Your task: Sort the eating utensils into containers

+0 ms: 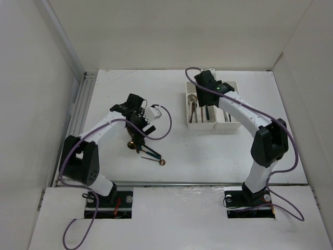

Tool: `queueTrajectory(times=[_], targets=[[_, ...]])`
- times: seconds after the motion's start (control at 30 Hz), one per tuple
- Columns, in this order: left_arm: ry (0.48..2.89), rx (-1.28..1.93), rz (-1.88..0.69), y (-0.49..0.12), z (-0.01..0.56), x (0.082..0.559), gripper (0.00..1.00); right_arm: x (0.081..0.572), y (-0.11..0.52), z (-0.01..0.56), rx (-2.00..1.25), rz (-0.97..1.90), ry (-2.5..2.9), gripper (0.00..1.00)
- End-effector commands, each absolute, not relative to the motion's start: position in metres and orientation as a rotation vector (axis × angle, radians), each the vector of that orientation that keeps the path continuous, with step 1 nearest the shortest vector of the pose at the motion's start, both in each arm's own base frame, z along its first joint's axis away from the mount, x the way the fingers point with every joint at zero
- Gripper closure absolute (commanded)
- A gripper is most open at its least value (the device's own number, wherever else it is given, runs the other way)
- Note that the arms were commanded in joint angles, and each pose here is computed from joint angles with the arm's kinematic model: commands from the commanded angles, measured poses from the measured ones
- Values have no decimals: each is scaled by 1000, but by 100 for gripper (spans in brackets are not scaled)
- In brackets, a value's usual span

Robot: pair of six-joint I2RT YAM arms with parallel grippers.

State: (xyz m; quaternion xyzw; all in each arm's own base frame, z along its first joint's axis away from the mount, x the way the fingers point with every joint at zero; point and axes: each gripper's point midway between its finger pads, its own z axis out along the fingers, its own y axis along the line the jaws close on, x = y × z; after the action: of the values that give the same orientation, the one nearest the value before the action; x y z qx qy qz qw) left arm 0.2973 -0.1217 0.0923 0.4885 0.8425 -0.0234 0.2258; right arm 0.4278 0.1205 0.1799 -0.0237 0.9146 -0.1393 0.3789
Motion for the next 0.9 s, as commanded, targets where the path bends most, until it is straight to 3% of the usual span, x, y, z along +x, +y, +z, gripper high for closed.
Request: queueTrajectory(times=[0.0,0.37,0.53,0.73,0.87], targets=[[2380,1299,-171,-119,97,304,13,415,136,174,-153,-417,2330,28],[2542,1273,-379,-117,59,258,15,409,151,161,-175,-356,2353,28],[2591,1207,-412,-116,48,268,25,413,151,168,-162,-353,2334,28],[2610,1165,-410,-111,45,274,27,405,145,174,-154,-361,2323,28],[2613,1165,-395,-110,41,275,39,403,144,175,-154,-361,2323,28]])
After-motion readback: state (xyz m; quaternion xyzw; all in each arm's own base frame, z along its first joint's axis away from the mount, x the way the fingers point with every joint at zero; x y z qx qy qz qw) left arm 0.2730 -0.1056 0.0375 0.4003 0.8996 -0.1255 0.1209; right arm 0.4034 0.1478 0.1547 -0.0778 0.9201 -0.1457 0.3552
